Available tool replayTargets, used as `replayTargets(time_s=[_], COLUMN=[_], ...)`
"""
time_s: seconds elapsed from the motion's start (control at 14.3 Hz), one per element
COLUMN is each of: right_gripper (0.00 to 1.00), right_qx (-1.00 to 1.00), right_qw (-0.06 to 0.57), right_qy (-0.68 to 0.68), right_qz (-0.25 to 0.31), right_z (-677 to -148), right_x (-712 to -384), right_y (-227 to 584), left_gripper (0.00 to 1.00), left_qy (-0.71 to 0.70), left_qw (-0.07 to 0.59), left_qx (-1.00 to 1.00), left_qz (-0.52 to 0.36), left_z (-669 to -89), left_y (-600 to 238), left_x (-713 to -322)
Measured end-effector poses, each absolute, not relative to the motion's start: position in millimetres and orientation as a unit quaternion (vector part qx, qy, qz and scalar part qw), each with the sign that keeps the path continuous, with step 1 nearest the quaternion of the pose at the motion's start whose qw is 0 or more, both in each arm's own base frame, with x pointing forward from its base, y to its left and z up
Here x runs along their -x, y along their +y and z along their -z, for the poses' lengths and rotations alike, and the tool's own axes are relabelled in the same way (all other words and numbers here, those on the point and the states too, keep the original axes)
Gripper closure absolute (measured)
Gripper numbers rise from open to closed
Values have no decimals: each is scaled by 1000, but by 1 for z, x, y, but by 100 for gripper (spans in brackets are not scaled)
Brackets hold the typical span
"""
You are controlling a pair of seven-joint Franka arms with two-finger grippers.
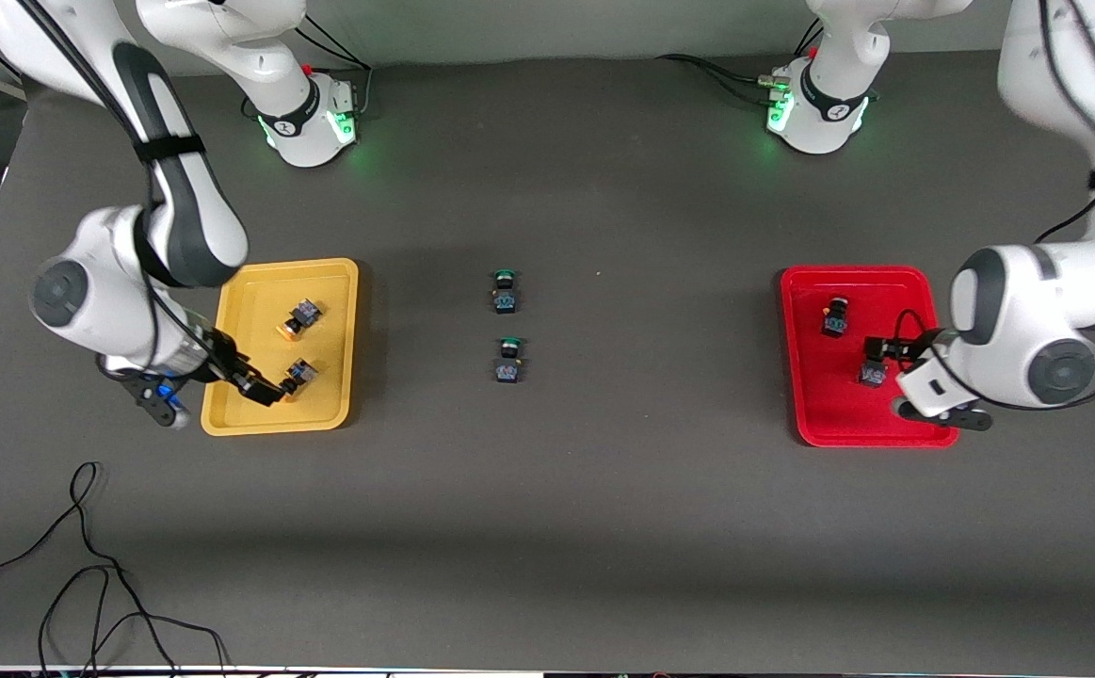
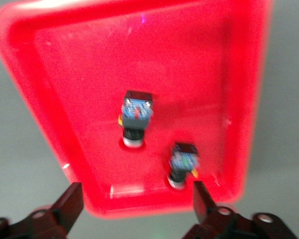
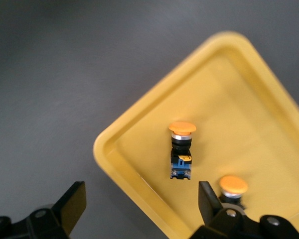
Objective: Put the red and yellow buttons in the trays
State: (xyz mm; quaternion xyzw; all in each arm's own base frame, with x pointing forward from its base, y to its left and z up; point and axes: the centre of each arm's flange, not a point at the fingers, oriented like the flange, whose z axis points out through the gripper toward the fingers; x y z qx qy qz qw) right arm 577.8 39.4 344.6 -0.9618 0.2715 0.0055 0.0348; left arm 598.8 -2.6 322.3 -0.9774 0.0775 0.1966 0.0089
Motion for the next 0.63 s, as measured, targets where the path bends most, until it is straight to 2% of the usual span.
replayTargets(time_s=[0.14,0.35,0.63], right_gripper=[0,0,0], right_qx=[982,992,995], right_qw=[-1,-6,0], right_qy=[187,124,83], right_qz=[10,33,54], right_z=[-378,-443,-517], right_x=[-575,-570,-543], right_y=[36,34,28], left_gripper=[0,0,0], left_qy=[48,-8,-9], left_qw=[21,34,24], left_qx=[983,992,998], left_qz=[-176,-120,-62], left_z=[-399,-496,-570], left_y=[-34,-84,-79], left_x=[-598,-566,-537])
